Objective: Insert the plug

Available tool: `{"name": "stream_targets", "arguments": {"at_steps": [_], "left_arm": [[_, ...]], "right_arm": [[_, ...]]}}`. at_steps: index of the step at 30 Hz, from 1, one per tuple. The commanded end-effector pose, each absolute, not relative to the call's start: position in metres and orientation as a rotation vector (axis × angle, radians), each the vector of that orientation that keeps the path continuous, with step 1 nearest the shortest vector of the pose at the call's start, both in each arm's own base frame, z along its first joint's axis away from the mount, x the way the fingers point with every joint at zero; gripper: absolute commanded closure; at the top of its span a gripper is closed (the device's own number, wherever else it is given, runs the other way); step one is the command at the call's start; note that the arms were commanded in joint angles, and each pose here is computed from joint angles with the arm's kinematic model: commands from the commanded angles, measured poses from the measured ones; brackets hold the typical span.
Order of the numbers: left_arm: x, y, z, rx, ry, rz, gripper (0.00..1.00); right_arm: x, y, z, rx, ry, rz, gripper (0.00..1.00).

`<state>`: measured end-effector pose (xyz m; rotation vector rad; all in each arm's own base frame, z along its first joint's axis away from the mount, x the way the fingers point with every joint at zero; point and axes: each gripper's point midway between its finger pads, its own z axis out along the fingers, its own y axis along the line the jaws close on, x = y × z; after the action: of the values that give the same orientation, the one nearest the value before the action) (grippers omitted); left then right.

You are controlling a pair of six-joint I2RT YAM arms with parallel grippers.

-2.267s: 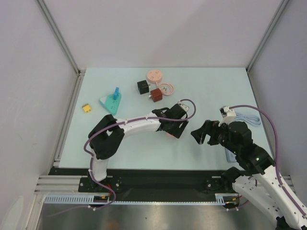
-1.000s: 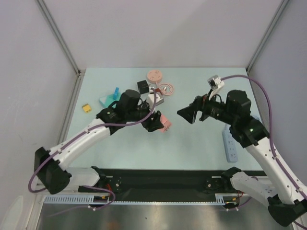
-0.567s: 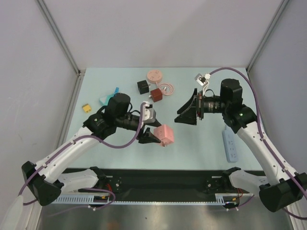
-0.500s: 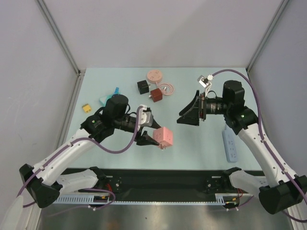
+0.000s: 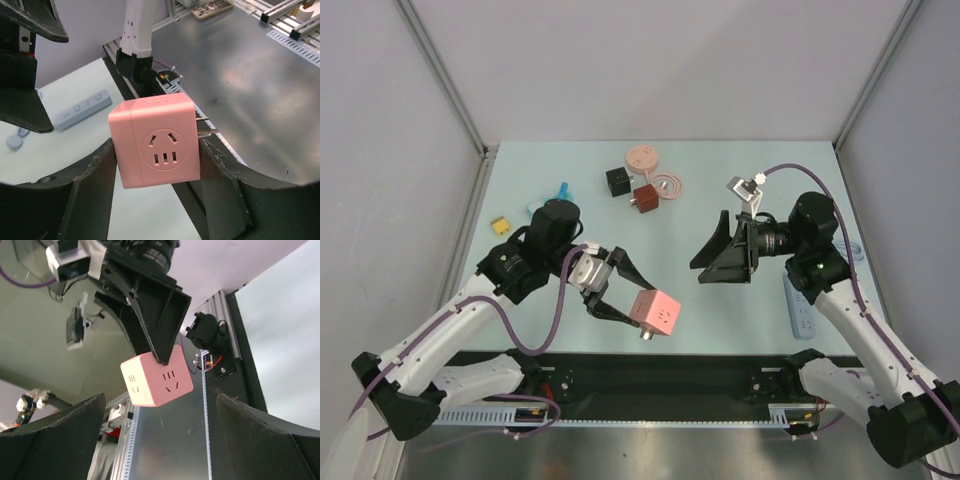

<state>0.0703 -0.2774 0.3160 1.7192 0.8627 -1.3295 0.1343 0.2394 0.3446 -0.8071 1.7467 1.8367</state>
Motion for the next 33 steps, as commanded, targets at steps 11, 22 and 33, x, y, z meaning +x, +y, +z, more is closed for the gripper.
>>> {"name": "stream_targets", "arguments": {"at_steps": [11,22,33], "left_arm": [[0.043,-0.270,0.366,1.735,0.448,-1.401,1.00],[0.041,-0.271,0.359,1.735,0.379,-1.417,1.00],[0.043,-0.272,0.348,1.734,0.360,-1.401,1.00]], "right_arm": [[0.072,0.275,0.336,-1.128,1.692,1.953,0.00],[0.057,0.291,0.344,-1.227,1.684,2.078,0.00],[0.034,0.290,0.367,-1.335,1.554,2.166,0.17]]}}
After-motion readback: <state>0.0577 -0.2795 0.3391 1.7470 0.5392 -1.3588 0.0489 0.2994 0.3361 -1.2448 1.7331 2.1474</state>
